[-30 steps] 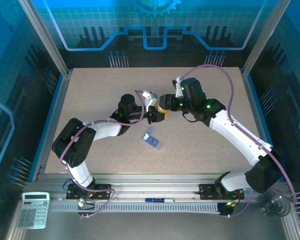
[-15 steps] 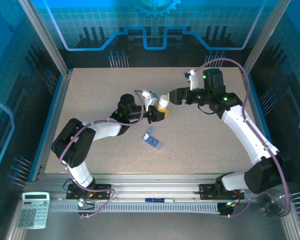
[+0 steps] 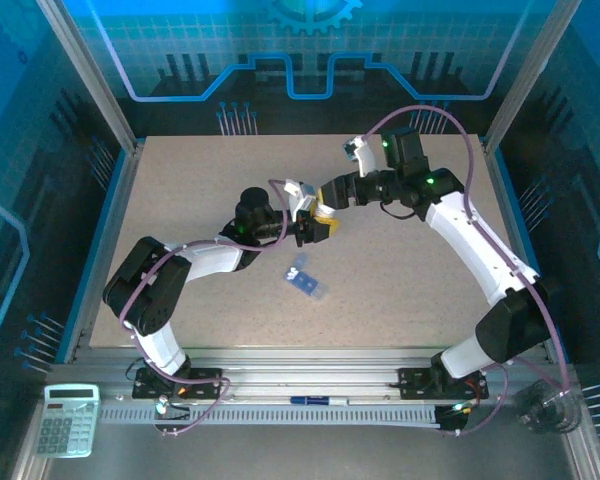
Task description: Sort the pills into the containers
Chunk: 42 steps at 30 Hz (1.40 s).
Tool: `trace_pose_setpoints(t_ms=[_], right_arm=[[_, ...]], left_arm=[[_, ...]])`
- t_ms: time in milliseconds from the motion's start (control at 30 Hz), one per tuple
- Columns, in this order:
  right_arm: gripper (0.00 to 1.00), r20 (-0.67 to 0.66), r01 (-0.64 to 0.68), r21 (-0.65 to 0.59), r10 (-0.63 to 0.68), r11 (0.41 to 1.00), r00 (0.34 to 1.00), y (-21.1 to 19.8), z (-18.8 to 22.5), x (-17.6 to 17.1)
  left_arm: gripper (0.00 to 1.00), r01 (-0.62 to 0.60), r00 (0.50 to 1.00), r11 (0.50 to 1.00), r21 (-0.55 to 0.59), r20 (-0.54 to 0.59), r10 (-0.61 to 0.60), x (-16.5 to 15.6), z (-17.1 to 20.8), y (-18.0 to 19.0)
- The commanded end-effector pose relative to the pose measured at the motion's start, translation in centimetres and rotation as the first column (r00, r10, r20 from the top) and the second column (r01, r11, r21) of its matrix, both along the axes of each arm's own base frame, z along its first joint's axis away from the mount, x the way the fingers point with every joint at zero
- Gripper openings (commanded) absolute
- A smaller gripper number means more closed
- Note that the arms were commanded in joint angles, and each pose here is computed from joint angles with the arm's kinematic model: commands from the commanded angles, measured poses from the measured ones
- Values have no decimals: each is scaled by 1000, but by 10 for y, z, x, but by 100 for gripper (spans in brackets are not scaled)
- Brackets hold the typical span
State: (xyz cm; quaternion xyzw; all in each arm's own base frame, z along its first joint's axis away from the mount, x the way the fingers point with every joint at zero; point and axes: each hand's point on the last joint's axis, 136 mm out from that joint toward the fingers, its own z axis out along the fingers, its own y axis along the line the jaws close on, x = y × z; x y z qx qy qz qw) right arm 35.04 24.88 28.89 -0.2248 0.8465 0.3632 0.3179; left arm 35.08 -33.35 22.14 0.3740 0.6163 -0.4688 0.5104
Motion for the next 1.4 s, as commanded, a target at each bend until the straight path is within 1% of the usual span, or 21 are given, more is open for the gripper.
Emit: trace_pose_setpoints(t_ms=[0, 67, 233, 300, 400, 467, 600, 700, 767, 867, 967, 1033, 1100, 1200, 1333, 1367], right_arm=[[75, 1, -18, -28, 18, 999, 1000, 3, -1, -1], [70, -8, -22, -29, 22, 999, 1000, 4, -4, -1], [50, -32, -37, -39, 35, 999, 999, 7, -13, -4], [45, -41, -28, -44, 27, 999, 999, 8, -17, -5], [41, -51, 21, -46, -23, 999, 998, 6, -22, -7], [39, -74, 96, -59, -100, 994, 992, 4, -30, -7], [37, -110, 301, -97, -311, 949, 944, -6, -51, -7], [38, -120, 385, -86, -393, 919, 912, -6, -59, -10], [38, -126, 408, -75, -415, 910, 901, -5, -58, -10], [40, -129, 411, -68, -417, 909, 900, -4, -53, -9], [46, -118, 389, -64, -394, 919, 911, -3, -43, -6], [54, -109, 370, -45, -372, 928, 922, -6, -31, -4], [66, -96, 354, -21, -354, 935, 930, -14, -16, -5], [78, -73, 328, 1, -327, 945, 942, -30, 2, -10], [87, -15, 267, 58, -266, 962, 964, -44, 22, -18], [87, -6, 243, 70, -244, 967, 970, -46, 25, -18]], left_arm=[[0, 24, 995, 999, -37, 94, -20, -3, 30, -2], [0, 23, 995, 999, -37, 93, -19, -3, 30, -2], [0, 22, 995, 999, -37, 95, -19, -2, 31, -1], [0, 22, 995, 999, -37, 93, -18, -2, 30, -1], [0, 21, 995, 999, -37, 95, -18, -2, 30, -2], [0, 20, 996, 999, -38, 93, -16, -2, 30, -2], [0, 18, 996, 999, -39, 91, -14, -1, 29, -2], [0, 16, 996, 999, -42, 93, -12, 0, 30, -1], [0, 14, 996, 999, -42, 92, -11, 0, 30, -1], [0, 16, 996, 999, -42, 90, -12, 0, 29, -2], [0, 17, 996, 999, -43, 88, -13, 0, 29, -2], [0, 16, 996, 999, -44, 91, -11, 0, 30, -2], [0, 18, 996, 999, -44, 90, -14, 0, 29, -2], [0, 19, 996, 999, -47, 89, -15, 0, 29, -2], [0, 23, 995, 999, -49, 93, -19, 0, 30, -3], [0, 26, 996, 998, -48, 91, -21, 0, 29, -3]])
